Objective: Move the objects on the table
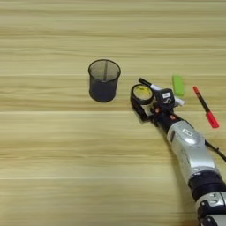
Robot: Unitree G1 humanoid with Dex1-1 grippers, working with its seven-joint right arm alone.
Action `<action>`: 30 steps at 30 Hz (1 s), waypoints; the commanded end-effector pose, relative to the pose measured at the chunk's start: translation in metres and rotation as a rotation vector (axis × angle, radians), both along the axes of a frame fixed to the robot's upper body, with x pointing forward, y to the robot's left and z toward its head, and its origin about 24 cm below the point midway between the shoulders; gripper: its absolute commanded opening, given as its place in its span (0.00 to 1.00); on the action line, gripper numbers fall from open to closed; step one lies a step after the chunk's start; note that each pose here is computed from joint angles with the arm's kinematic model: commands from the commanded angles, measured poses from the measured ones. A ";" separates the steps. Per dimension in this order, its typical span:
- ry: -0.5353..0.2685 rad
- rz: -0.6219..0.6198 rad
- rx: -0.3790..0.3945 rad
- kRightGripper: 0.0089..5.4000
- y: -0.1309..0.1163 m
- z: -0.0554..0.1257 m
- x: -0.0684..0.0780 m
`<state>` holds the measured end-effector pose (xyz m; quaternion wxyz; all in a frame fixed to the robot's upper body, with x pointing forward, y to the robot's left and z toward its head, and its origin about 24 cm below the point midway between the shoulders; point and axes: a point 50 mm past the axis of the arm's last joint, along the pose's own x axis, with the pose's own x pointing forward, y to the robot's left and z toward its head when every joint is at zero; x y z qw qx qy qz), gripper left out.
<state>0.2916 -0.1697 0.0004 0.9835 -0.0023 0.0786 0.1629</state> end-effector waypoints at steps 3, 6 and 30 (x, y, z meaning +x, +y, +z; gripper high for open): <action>-0.065 0.007 -0.008 0.75 0.001 0.017 0.012; -0.067 0.005 -0.007 0.74 0.000 0.017 0.013; -0.114 0.007 0.005 0.74 0.000 0.026 0.013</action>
